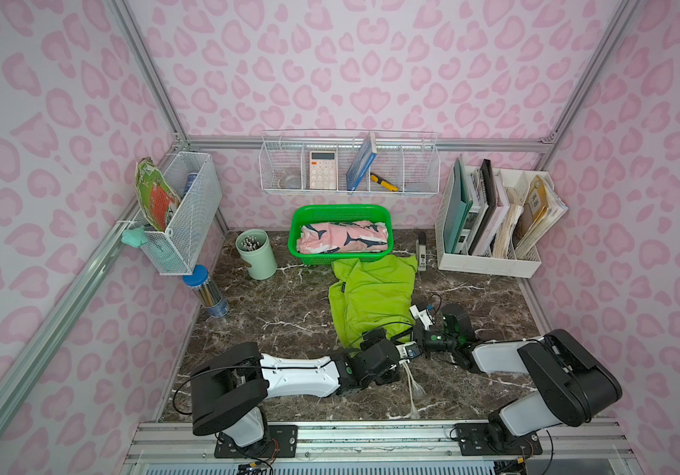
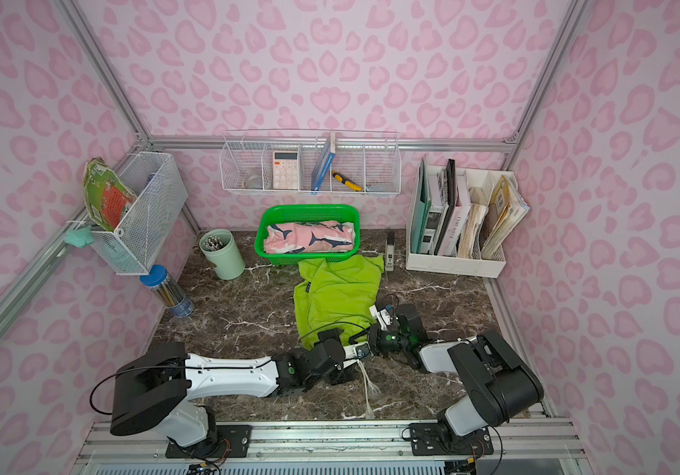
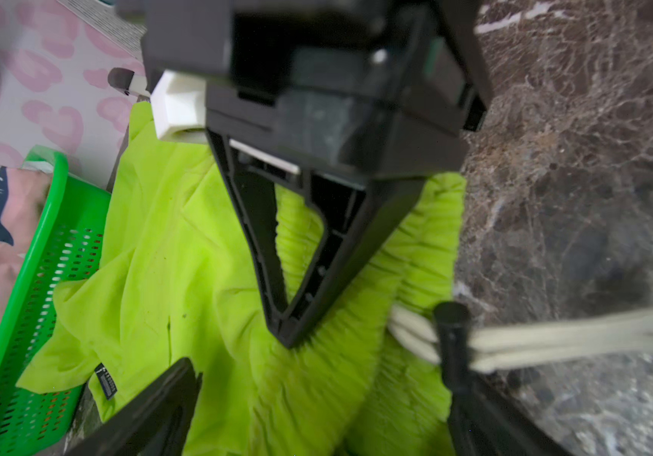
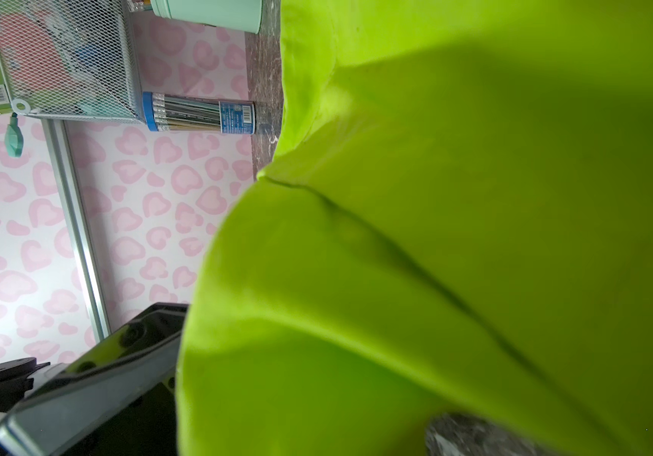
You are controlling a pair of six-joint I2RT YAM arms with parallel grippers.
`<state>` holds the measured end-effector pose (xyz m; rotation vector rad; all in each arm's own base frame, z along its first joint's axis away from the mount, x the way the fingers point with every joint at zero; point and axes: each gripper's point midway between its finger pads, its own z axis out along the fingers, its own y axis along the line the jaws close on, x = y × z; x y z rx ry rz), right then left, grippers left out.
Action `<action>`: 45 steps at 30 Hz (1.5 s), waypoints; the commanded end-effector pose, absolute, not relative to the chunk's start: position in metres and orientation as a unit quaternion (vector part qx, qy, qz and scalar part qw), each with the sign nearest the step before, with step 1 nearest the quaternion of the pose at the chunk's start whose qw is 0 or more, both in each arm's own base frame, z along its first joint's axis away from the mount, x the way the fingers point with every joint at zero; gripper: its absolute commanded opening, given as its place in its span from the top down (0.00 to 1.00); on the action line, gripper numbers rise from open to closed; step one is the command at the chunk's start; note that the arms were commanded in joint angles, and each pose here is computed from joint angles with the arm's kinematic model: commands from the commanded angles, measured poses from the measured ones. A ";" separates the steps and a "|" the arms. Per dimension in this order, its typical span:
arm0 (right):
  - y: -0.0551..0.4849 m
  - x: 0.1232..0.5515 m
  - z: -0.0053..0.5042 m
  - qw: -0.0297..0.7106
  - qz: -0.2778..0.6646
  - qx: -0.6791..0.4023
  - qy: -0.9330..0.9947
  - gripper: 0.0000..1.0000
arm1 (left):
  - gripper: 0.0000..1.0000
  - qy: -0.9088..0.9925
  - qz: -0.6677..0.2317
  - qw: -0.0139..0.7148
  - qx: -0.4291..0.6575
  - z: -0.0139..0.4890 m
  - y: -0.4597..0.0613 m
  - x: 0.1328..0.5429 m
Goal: Roll up the shorts
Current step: Roll the shorts at the center of the board.
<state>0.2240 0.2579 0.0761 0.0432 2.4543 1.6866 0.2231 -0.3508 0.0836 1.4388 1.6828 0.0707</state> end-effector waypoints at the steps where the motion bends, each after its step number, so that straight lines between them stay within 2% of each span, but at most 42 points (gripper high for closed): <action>1: 0.258 0.225 0.083 0.091 0.577 0.007 0.811 1.00 | 0.01 0.672 0.059 0.465 0.573 0.086 -0.352 0.235; 5: 0.255 0.224 0.084 0.092 0.584 0.013 0.806 1.00 | 0.01 0.679 0.062 0.455 0.572 0.077 -0.350 0.235; 16: 0.252 0.228 0.084 0.095 0.589 0.023 0.802 1.00 | 0.01 0.708 -0.015 0.445 0.548 0.107 -0.356 0.217; 28: 0.250 0.226 0.086 0.096 0.596 0.024 0.797 1.00 | 0.01 0.711 0.016 0.414 0.568 0.071 -0.359 0.221; 36: 0.250 0.223 0.086 0.092 0.599 0.021 0.795 1.00 | 0.03 0.719 0.060 0.422 0.549 0.056 -0.346 0.236; 41: 0.249 0.220 0.085 0.090 0.603 0.024 0.793 1.00 | 0.13 0.732 0.068 0.425 0.529 0.047 -0.341 0.246; 45: 0.248 0.217 0.084 0.088 0.602 0.024 0.793 1.00 | 0.41 0.738 0.075 0.430 0.514 0.047 -0.339 0.253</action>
